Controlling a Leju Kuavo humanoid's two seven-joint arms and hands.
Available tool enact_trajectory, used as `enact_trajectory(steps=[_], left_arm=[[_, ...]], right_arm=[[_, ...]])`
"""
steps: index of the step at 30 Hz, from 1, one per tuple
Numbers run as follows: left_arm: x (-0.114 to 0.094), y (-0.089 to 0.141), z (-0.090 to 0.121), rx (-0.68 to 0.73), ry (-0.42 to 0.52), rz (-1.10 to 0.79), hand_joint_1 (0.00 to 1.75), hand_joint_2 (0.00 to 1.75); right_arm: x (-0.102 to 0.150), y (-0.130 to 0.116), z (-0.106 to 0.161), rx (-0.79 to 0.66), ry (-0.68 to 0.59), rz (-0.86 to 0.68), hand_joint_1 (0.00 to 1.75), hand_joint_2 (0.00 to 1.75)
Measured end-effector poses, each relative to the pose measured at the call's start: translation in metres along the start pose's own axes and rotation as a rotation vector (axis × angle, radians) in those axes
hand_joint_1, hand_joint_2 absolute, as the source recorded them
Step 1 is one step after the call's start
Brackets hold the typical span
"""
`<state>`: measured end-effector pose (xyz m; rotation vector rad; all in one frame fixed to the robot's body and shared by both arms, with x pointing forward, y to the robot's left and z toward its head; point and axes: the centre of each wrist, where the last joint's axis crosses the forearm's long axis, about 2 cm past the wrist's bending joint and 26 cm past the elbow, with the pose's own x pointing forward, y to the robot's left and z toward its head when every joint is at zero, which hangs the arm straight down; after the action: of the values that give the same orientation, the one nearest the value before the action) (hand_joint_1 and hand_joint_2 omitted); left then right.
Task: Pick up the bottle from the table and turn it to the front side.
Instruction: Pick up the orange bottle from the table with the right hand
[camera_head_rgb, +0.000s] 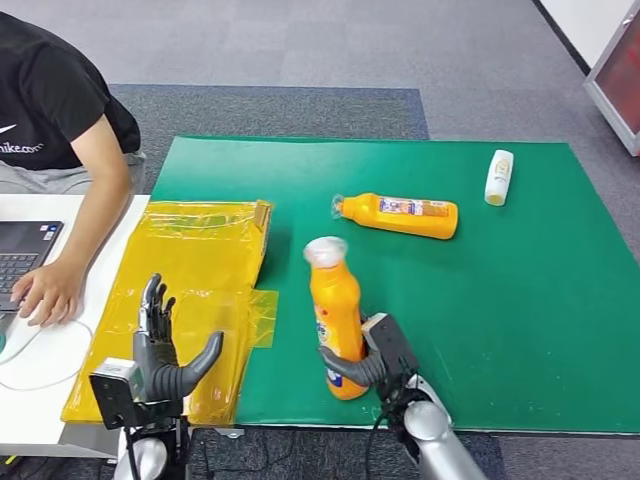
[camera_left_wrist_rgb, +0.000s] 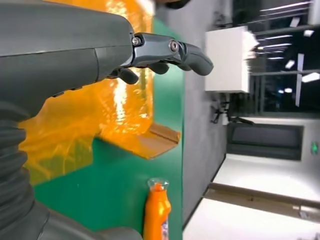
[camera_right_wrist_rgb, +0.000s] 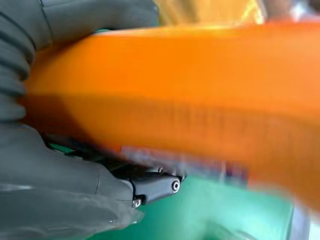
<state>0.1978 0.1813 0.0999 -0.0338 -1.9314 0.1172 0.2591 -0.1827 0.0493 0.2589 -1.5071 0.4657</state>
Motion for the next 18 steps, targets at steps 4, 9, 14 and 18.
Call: enact_trajectory(steps=[4,9,14,18], left_arm=[[0.001,-0.003,-0.003,0.052,0.086,0.121,0.00,1.75],[0.000,-0.006,-0.014,0.017,0.138,0.177,0.00,1.75],[0.000,-0.017,-0.033,-0.152,0.164,0.201,0.00,1.75],[0.003,-0.028,-0.046,-0.327,0.203,0.243,0.00,1.75]], right_arm=[[0.001,0.007,0.010,-0.049,-0.023,-0.005,1.75,1.75],[0.004,0.016,0.010,-0.063,-0.064,0.082,1.75,1.75],[0.009,0.027,0.006,-0.053,-0.119,0.239,1.75,1.75],[0.012,0.031,0.002,-0.040,-0.145,0.305,1.75,1.75]])
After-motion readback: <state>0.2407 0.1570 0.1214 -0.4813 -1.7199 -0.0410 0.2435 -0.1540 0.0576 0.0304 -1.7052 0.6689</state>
